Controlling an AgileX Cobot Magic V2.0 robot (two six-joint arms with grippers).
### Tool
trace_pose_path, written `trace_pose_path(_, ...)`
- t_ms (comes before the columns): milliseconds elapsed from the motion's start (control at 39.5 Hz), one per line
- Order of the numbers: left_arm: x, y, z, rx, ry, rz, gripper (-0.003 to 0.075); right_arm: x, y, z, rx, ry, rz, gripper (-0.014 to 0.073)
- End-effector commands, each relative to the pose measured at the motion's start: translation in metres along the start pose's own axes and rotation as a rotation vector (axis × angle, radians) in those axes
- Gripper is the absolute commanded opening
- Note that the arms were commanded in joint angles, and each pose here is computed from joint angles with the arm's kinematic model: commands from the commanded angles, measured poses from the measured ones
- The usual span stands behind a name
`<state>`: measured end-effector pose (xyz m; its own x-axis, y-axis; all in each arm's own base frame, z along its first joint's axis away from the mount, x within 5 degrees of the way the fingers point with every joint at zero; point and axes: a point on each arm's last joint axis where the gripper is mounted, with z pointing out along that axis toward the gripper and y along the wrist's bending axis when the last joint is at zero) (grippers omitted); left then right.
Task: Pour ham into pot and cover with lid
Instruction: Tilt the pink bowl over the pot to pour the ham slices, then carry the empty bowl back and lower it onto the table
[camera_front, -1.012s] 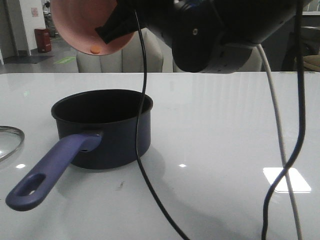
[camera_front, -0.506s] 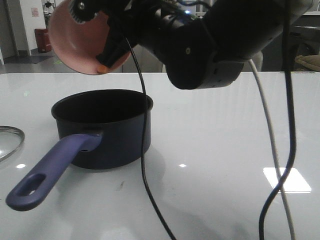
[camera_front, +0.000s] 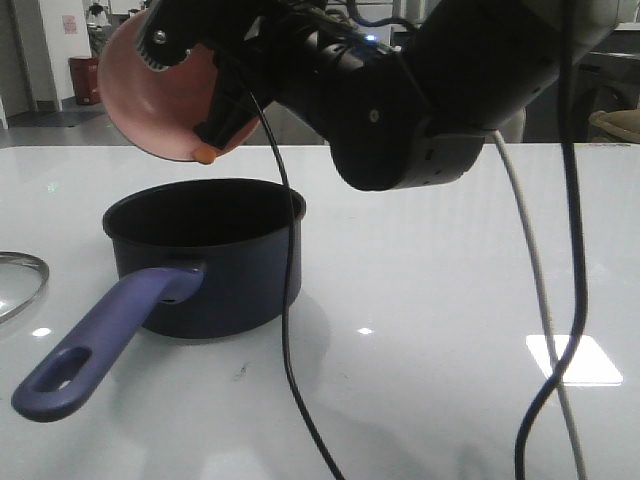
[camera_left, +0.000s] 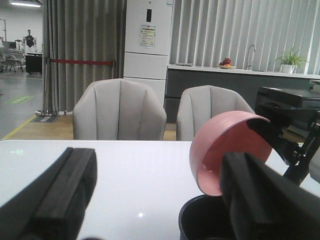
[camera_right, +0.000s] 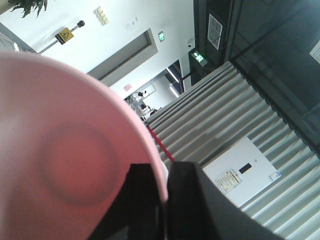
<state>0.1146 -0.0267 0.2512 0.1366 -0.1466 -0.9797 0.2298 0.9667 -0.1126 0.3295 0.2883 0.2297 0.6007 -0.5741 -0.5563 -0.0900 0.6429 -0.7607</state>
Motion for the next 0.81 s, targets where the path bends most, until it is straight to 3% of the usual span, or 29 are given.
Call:
trace_pose_path(0, -0.015, -0.002, 0.003, 0.008, -0.102, -0.010, 0.0551, -0.030, -0.034, 0.004, 0.183, -0.155, -0.008, 0.0123)
trace_pose_path(126, -0.015, -0.002, 0.003, 0.008, -0.102, -0.010, 0.0552, -0.030, -0.035, 0.004, 0.185, -0.152, -0.004, 0.0123)
trace_pose_path(228, -0.015, -0.002, 0.003, 0.008, -0.102, -0.010, 0.0551, -0.026, -0.037, 0.004, 0.205, -0.113, 0.082, 0.0123)
trace_pose_path(455, -0.015, -0.002, 0.003, 0.008, -0.102, -0.010, 0.0551, -0.004, -0.046, 0.002, 0.307, 0.082, 0.597, 0.0123)
trace_pose_path(556, -0.015, -0.002, 0.003, 0.008, -0.102, -0.010, 0.0551, -0.008, -0.052, 0.003, 0.231, 0.177, 0.718, 0.0123)
trace_pose_path(784, -0.015, -0.002, 0.003, 0.008, -0.102, -0.010, 0.0551, -0.037, -0.079, -0.002, -0.030, 0.304, 0.835, 0.0123)
